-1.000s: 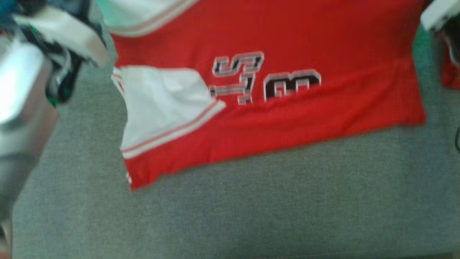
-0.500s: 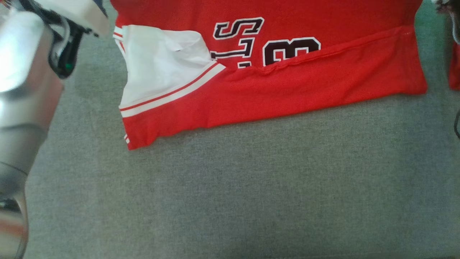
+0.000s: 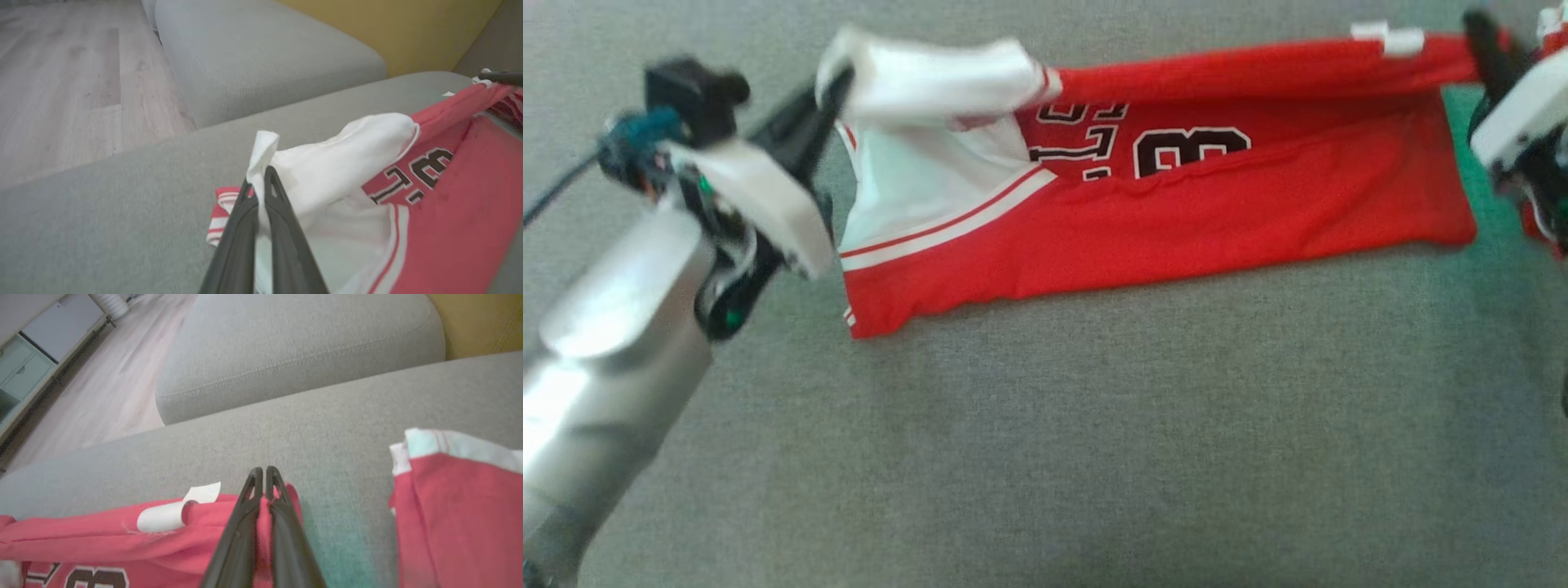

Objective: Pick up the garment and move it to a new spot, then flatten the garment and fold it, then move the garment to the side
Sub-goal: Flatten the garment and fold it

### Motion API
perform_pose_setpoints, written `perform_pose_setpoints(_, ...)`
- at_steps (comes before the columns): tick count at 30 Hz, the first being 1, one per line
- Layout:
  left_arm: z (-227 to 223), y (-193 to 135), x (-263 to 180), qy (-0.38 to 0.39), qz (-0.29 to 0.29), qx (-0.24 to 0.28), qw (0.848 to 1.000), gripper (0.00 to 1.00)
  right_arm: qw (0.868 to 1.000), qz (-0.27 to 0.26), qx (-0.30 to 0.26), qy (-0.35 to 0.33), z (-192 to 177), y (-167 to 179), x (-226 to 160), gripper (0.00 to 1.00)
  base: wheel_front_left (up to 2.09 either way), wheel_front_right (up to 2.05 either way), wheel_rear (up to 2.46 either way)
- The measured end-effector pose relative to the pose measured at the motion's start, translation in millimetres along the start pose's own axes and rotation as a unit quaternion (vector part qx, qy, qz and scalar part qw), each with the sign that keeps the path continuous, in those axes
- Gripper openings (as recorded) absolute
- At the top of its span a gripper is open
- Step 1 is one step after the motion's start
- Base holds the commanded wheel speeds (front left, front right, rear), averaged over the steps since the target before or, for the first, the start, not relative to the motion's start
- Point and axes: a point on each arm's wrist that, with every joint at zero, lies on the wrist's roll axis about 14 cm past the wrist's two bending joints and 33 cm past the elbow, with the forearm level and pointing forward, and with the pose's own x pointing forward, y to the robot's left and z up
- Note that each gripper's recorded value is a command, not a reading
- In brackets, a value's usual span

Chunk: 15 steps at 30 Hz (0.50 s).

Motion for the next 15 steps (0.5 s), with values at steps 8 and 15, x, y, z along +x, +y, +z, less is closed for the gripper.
perform_pose_setpoints(8, -34, -22, -30, 0.07, -0.032, -0.02, 0.997, 0.0, 0.995, -0.006, -0.022, 0.094, -42, -10, -19, 0.0, 0.0, 0.0, 0.0)
perform_pose_setpoints(15, -53, -35, -45, 0.122, -0.053, -0.031, 0.991, 0.0, 0.987, -0.007, -0.03, 0.158, -63, -14, -36, 0.0, 0.0, 0.0, 0.0)
